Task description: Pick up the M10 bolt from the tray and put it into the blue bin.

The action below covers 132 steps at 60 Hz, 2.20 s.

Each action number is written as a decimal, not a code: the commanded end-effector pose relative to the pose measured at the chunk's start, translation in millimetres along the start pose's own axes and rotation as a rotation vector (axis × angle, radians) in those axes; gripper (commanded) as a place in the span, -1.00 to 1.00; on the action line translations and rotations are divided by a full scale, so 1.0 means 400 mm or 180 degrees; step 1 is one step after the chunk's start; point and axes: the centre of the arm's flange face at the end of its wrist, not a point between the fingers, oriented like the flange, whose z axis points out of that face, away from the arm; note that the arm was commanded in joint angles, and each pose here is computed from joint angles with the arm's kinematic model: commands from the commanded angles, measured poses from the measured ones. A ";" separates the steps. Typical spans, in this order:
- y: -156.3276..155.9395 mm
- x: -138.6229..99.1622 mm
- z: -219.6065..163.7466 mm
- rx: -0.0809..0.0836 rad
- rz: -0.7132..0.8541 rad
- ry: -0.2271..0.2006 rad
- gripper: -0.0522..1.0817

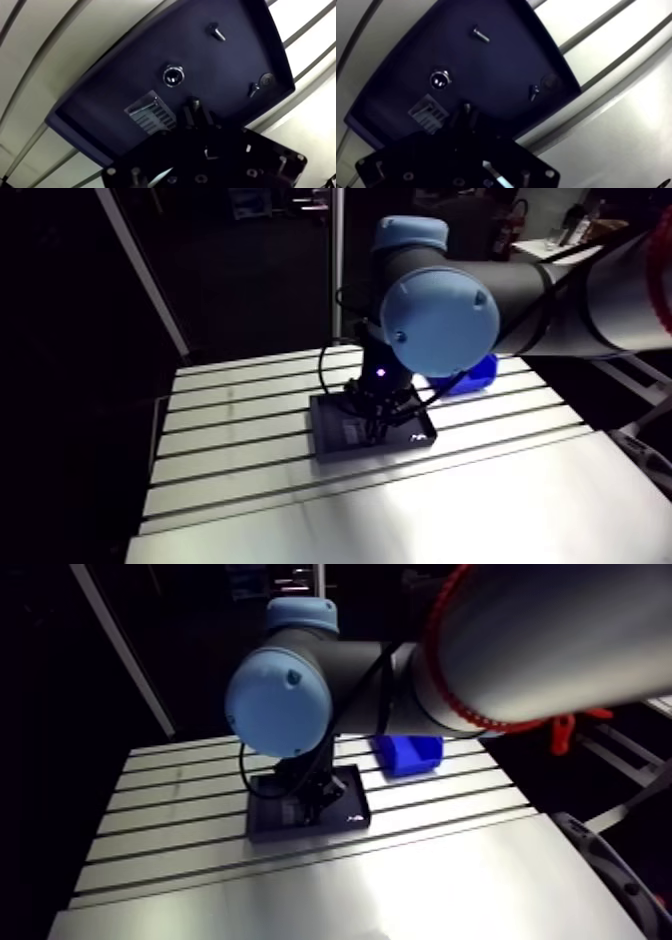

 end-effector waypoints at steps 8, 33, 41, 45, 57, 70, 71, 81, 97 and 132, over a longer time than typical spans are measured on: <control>-0.002 0.003 -0.013 0.0054 -0.0003 0.0094 0.72; -0.004 0.001 -0.033 0.0117 -0.0006 0.0171 0.73; -0.005 0.002 -0.050 0.0140 -0.0011 0.0217 0.74; -0.006 0.005 -0.058 0.0151 -0.0012 0.0240 0.74; -0.009 0.015 -0.087 0.0174 -0.0162 0.0320 0.84; -0.015 0.029 -0.131 0.0219 -0.0308 0.0425 0.93; -0.017 0.032 -0.140 0.0229 -0.0347 0.0442 0.94; -0.021 0.039 -0.174 0.0229 -0.0592 0.0496 0.98; -0.010 0.036 -0.237 0.0217 -0.1142 0.0657 0.98; 0.009 0.094 -0.429 0.0323 -0.2809 0.0713 0.98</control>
